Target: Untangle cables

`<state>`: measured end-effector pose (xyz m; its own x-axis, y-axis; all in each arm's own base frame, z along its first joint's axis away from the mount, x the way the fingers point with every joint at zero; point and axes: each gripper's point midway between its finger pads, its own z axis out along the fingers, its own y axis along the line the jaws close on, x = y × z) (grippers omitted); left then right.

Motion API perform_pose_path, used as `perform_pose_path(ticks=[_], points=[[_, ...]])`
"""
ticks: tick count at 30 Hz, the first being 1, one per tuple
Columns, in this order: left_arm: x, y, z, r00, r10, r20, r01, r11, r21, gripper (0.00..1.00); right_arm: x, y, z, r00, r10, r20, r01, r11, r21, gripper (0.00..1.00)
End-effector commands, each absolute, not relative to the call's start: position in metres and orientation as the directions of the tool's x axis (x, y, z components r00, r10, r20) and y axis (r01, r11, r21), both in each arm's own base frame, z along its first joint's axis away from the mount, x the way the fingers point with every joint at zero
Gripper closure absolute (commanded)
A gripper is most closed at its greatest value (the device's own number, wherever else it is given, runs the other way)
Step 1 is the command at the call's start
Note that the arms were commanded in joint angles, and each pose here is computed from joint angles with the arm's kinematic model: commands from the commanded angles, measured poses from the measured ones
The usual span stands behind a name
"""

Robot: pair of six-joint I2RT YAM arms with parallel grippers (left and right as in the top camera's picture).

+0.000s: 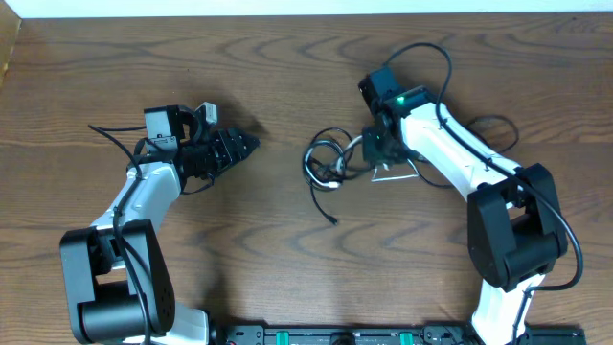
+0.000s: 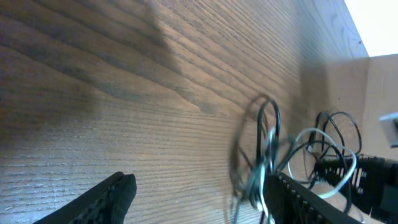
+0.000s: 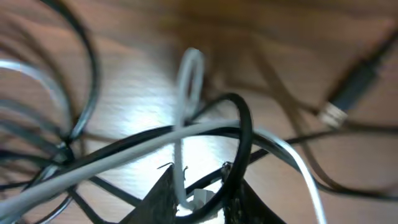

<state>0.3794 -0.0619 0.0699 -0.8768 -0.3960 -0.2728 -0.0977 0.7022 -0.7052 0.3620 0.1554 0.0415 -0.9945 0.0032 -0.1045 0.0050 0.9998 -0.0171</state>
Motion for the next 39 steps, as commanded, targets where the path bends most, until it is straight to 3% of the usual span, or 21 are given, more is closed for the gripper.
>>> perform_pose_path(ticks=[1,7,10,16,17,20,28,34,36,39], points=[[0.379,-0.063,0.069,-0.881,-0.378,-0.283,-0.078,0.708,-0.702,0.29,0.357,0.125,0.045,-0.995,0.033,-0.099,0.046,0.990,-0.132,0.79],[0.379,-0.063,0.069,-0.881,-0.378,-0.283,-0.079,0.708,-0.702,0.29,0.351,0.123,0.029,-0.995,0.032,-0.098,0.045,0.990,-0.132,0.79],[0.379,-0.063,0.069,-0.881,-0.378,-0.282,-0.079,0.708,-0.702,0.29,0.351,0.123,0.028,-0.996,-0.006,-0.093,0.007,0.991,-0.134,0.91],[0.379,-0.063,0.069,-0.881,-0.378,-0.283,-0.078,0.708,-0.702,0.29,0.359,0.151,0.070,-0.991,-0.057,-0.120,-0.059,0.998,0.013,0.79],[0.379,-0.063,0.069,-0.881,-0.378,-0.283,-0.078,0.708,-0.702,0.29,0.360,0.154,0.075,-0.991,-0.057,-0.125,-0.062,0.998,0.031,0.81],[0.379,-0.063,0.069,-0.881,-0.378,-0.283,-0.079,0.708,-0.702,0.30,0.356,0.161,0.080,-0.992,-0.054,-0.110,-0.063,0.994,0.084,0.99],[0.379,-0.063,0.069,-0.881,-0.378,-0.283,-0.078,0.708,-0.702,0.29,0.351,0.169,0.078,-0.993,-0.080,-0.088,-0.092,0.987,0.132,0.99],[0.379,-0.063,0.069,-0.881,-0.378,-0.283,-0.079,0.708,-0.702,0.29,0.355,0.186,0.082,-0.982,-0.151,-0.117,-0.175,0.956,0.236,0.67],[0.379,-0.063,0.069,-0.881,-0.378,-0.283,-0.079,0.708,-0.702,0.30,0.355,0.182,0.081,-0.983,-0.145,-0.109,-0.167,0.959,0.228,0.66],[0.379,-0.063,0.069,-0.881,-0.378,-0.283,-0.079,0.708,-0.702,0.30,0.349,0.168,0.078,-0.989,-0.127,-0.073,-0.138,0.975,0.174,0.73]])
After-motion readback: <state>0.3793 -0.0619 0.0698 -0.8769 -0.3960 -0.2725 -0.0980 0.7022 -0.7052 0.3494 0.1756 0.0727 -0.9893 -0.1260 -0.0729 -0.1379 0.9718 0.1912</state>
